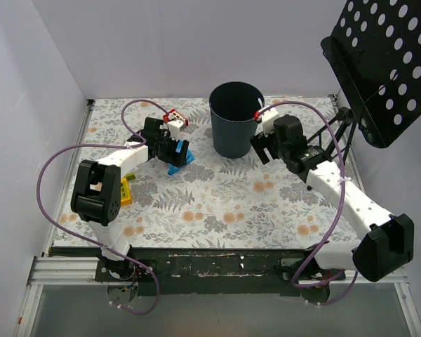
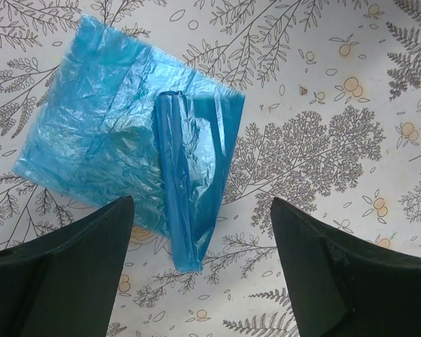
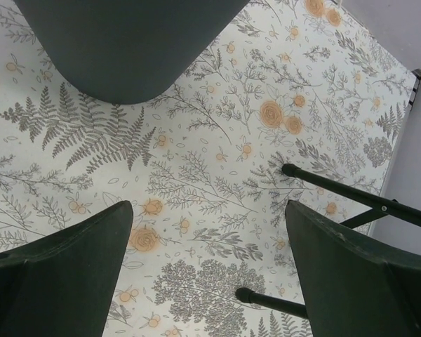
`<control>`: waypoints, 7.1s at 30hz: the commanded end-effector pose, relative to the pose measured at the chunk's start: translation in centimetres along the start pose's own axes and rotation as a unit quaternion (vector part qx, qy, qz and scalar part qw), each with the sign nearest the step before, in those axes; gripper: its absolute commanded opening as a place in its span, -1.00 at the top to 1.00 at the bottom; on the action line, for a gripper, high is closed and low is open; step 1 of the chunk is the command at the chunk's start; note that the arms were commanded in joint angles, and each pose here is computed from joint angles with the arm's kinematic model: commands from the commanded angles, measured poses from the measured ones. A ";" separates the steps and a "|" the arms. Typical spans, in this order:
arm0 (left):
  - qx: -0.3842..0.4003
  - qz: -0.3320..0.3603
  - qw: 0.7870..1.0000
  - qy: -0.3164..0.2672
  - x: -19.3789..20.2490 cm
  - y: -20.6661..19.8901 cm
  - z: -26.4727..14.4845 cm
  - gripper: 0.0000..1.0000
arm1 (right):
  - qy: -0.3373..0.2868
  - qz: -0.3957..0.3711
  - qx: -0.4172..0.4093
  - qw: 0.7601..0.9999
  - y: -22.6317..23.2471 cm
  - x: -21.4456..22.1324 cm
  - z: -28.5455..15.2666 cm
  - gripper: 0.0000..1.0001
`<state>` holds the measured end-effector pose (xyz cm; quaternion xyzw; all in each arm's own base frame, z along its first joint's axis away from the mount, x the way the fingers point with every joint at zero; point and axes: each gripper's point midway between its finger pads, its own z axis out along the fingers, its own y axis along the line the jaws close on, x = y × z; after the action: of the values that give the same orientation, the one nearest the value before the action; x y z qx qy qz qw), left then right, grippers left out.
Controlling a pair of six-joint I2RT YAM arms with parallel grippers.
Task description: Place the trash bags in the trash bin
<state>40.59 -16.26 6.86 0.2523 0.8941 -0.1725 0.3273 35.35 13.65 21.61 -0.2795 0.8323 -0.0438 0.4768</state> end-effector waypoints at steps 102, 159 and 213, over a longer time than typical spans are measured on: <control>0.040 -0.196 0.977 0.075 2.5 -2.8 2.5 0.47 | 0.015 -0.006 -0.188 0.982 7.2 4.6 -2.0 -0.75; 0.101 -0.227 0.966 0.068 4.3 -6.4 2.0 1.00 | 0.232 0.229 -0.226 0.918 22.0 4.9 10.6 -0.66; 0.432 -0.047 0.894 -0.109 0.7 -15.7 -7.2 0.31 | 0.007 0.019 -0.451 0.892 20.5 -5.4 -0.3 0.51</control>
<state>27.60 -25.01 13.82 0.3102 0.6984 -0.5836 0.2745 28.32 33.05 17.29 -0.4498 0.7806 0.3326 0.2787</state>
